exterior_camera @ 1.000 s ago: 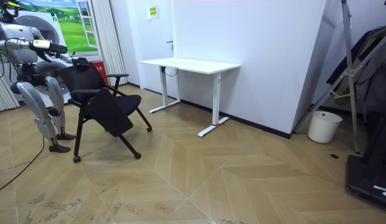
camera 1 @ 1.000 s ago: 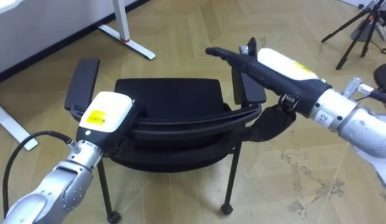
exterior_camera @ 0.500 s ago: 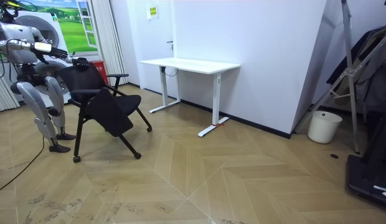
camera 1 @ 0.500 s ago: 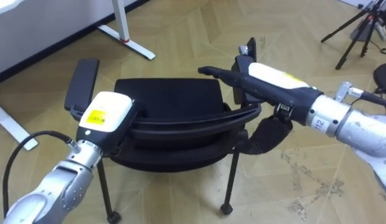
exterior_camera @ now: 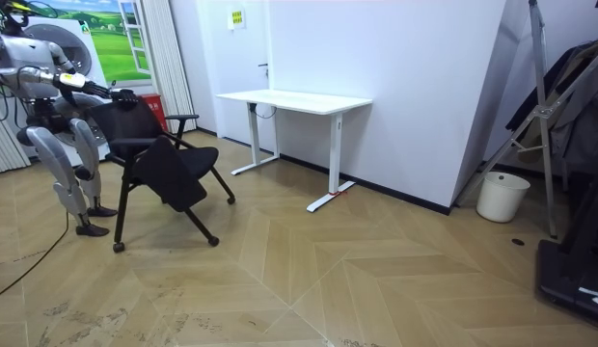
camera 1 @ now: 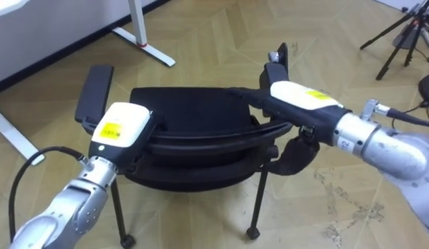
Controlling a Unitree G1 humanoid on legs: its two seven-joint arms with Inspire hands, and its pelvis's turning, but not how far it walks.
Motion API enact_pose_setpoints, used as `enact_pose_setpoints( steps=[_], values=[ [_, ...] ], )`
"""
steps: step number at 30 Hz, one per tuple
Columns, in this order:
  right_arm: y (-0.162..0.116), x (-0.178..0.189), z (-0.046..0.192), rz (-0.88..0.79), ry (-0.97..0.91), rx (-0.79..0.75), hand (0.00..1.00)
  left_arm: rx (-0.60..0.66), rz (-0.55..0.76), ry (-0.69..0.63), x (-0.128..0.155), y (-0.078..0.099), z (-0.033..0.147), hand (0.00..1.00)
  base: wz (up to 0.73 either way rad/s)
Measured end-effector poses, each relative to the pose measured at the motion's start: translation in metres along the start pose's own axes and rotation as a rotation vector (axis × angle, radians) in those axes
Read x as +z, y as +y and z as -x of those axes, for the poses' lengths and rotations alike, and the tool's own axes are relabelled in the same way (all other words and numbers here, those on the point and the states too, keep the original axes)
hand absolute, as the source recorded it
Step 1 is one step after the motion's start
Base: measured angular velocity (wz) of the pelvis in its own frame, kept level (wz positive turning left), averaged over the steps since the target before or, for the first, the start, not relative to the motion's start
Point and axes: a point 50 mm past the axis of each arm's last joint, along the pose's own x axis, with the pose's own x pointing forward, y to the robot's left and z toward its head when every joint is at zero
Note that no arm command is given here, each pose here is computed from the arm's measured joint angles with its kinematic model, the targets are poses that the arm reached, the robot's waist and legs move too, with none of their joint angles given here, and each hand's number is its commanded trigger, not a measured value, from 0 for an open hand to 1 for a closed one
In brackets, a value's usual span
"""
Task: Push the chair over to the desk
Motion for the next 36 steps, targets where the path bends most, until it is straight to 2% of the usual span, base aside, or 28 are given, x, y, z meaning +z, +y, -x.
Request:
enact_pose_setpoints(
  steps=[5, 14, 27, 28, 29, 36],
  values=[
    [0.022, 0.002, -0.014, 0.073, 0.028, 0.005, 0.0, 0.01, 0.007, -0.006, 0.005, -0.003, -0.003, 1.0, 0.01],
    [0.036, -0.016, -0.018, 0.211, 0.16, 0.043, 0.0, 0.001, 0.021, -0.047, 0.018, -0.003, -0.011, 1.0, 0.03],
    [0.054, -0.019, -0.028, 0.223, 0.186, 0.007, 0.0, -0.006, 0.009, -0.056, 0.022, -0.006, -0.012, 1.0, 0.03],
    [0.055, -0.019, -0.028, 0.224, 0.187, 0.004, 0.15, -0.006, 0.008, -0.056, 0.022, -0.006, -0.012, 1.0, 0.0],
    [0.057, -0.02, -0.028, 0.224, 0.187, -0.001, 1.0, -0.007, 0.007, -0.056, 0.022, -0.006, -0.012, 1.0, 0.0],
    [0.06, -0.025, -0.031, 0.255, 0.194, -0.015, 1.0, -0.01, -0.001, -0.057, 0.022, -0.004, -0.015, 1.0, 0.03]
  ],
)
